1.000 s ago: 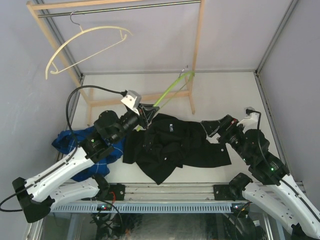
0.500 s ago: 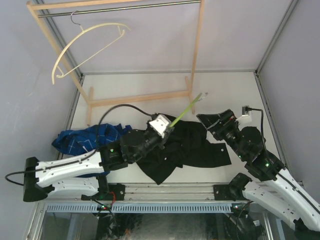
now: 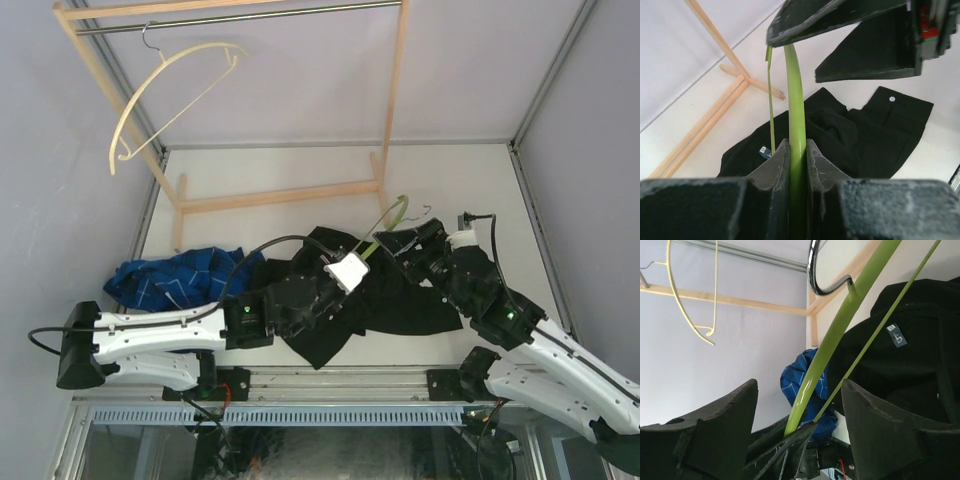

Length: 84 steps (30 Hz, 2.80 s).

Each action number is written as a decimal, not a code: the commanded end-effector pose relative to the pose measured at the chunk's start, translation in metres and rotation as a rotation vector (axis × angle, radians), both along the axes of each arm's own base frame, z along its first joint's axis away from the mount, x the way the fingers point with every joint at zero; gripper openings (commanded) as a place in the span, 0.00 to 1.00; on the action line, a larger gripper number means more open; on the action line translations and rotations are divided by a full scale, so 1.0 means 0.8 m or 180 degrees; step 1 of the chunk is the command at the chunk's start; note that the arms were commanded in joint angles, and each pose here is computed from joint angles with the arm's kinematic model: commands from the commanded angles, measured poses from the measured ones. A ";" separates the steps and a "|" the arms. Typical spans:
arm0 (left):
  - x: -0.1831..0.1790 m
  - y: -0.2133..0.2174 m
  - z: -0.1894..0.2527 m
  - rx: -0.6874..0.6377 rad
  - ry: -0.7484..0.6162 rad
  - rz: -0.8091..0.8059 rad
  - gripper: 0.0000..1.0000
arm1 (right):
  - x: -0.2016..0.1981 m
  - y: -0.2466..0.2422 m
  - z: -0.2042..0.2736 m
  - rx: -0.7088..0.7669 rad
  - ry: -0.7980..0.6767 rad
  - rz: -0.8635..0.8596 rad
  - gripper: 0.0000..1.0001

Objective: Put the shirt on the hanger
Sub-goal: Adjust the hanger.

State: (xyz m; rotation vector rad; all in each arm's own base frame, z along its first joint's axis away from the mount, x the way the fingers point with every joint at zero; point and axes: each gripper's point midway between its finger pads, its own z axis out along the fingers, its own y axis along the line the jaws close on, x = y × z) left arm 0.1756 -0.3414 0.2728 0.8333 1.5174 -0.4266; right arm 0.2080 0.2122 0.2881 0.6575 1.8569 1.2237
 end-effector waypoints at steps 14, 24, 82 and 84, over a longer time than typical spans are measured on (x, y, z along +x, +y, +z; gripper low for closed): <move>-0.019 -0.008 0.054 -0.0118 -0.0341 -0.0159 0.00 | 0.003 0.014 -0.005 0.0112 0.0093 0.0121 0.12; -0.027 0.000 0.060 -0.0186 -0.0121 -0.0205 0.57 | 0.005 0.001 -0.005 0.0028 0.0037 0.0040 0.00; -0.008 0.105 0.091 0.0813 -0.2480 -0.0558 0.50 | -0.182 0.058 0.052 -0.0571 -0.1686 0.3567 0.00; -0.008 0.103 0.094 0.0795 -0.2475 -0.0570 0.44 | -0.181 0.059 0.047 -0.0595 -0.1634 0.3585 0.00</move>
